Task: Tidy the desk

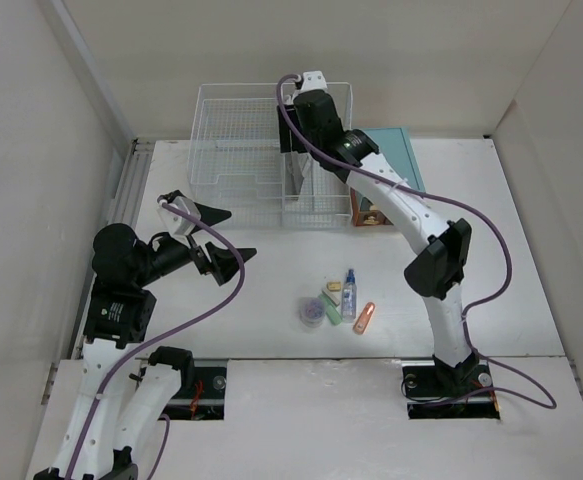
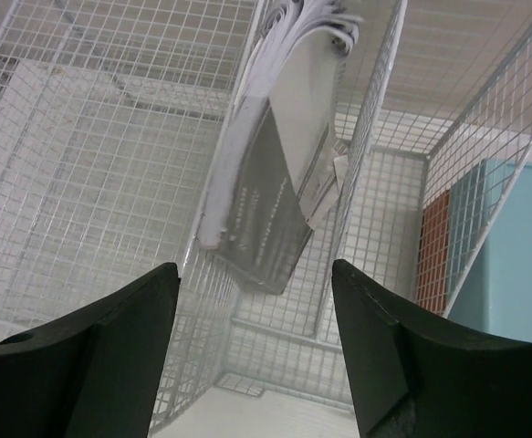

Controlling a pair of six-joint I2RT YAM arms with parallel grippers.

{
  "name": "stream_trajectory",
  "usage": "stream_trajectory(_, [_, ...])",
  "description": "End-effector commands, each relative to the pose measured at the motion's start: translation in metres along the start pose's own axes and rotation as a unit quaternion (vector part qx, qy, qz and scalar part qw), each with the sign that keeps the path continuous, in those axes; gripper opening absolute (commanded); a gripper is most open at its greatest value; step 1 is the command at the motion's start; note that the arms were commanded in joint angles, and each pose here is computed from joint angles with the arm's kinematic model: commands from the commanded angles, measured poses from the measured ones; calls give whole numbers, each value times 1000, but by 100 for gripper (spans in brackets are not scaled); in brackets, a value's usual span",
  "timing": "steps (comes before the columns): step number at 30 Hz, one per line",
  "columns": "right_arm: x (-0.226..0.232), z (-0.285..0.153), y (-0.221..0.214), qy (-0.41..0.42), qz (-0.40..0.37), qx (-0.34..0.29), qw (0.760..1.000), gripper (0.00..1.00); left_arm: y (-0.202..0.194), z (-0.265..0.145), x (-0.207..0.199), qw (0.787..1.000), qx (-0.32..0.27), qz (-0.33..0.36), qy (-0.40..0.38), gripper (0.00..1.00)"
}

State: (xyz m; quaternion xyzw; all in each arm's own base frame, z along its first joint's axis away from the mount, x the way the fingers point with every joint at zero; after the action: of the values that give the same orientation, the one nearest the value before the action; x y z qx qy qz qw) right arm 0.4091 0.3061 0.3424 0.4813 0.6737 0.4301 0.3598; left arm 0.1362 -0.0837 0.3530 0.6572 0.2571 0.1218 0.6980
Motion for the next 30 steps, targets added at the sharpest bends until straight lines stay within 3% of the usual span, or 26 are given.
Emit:
stream_trajectory(1, [-14,-37,53,-5,-5,-91,996,73,5,0,-2,1000,-15,21,-10,98])
stream_trajectory(3, [-18,-53,62,-9,-29,-112,993,72,6,0,-2,1000,-19,19,-11,98])
stream_trajectory(4, [-30,-70,67,-16,-81,-123,989,65,6,1,-2,1000,-24,13,-12,98])
stream_trajectory(5, [-37,-79,68,-26,-108,-128,985,50,9,3,-1,999,-30,8,-14,97])
stream_trajectory(6, [-41,-89,74,-48,-116,-155,980,0,1,6,2,999,-30,-9,-15,95])
stream_trajectory(7, [-50,-98,72,-73,-131,-161,975,0,5,10,4,999,-50,-6,-21,82])
stream_trajectory(8, [-53,-91,43,-92,-140,-135,977,0,4,12,4,998,-56,-18,-24,70])
stream_trajectory(9, [-76,-122,52,-126,-113,-163,972,0,2,15,6,997,-57,-49,-26,53])
stream_trajectory(10, [-92,-128,48,-134,-102,-169,971,0,1,17,6,996,-63,-60,-23,33])
stream_trajectory(11, [-100,-125,28,-114,-100,-149,977,0,-4,21,9,995,-60,-80,-14,0])
stream_trajectory(12, [-114,-149,29,-84,-88,-162,979,0,-6,24,14,993,-62,-98,10,0])
stream_trajectory(13, [-129,-149,15,-16,-91,-139,986,26,-6,25,12,992,-63,-107,11,0])
stream_trajectory(15, [-139,-149,-24,36,-58,-84,994,43,-11,31,13,992,-47,-121,5,0])
stream_trajectory(16, [-142,-161,-33,58,-48,-79,994,57,-13,32,13,990,-44,-132,11,0])
stream_trajectory(17, [-151,-163,-48,56,-40,-52,996,79,-18,35,14,989,-38,-144,15,0])
stream_trajectory(19, [-152,-164,-84,64,-19,-10,998,82,-32,42,13,986,-31,-158,32,0])
stream_trajectory(20, [-155,-164,-95,71,-5,-2,997,84,-46,43,14,985,-22,-168,43,16])
stream_trajectory(24, [-153,-167,-136,97,39,-15,994,84,-72,48,13,974,-28,-203,99,57])
stream_trajectory(27, [-156,-159,-156,112,86,-3,990,81,-80,50,11,964,-47,-223,137,68])
stream_trajectory(30, [-156,-142,-178,112,98,36,988,81,-83,56,5,959,-63,-233,149,70])
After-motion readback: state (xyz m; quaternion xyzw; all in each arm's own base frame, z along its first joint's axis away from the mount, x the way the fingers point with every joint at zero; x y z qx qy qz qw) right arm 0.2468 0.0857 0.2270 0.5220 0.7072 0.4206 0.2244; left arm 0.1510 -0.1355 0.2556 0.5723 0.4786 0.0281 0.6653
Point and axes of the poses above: each gripper's point midway between its finger pads, its own z axis out along the fingers, its own x axis along the line the jaws close on, y = z × x, the point moved 10 cm from there along -z, back along the fingers, and after that the axes turned 9 degrees about -z, right-handed, at the moved point
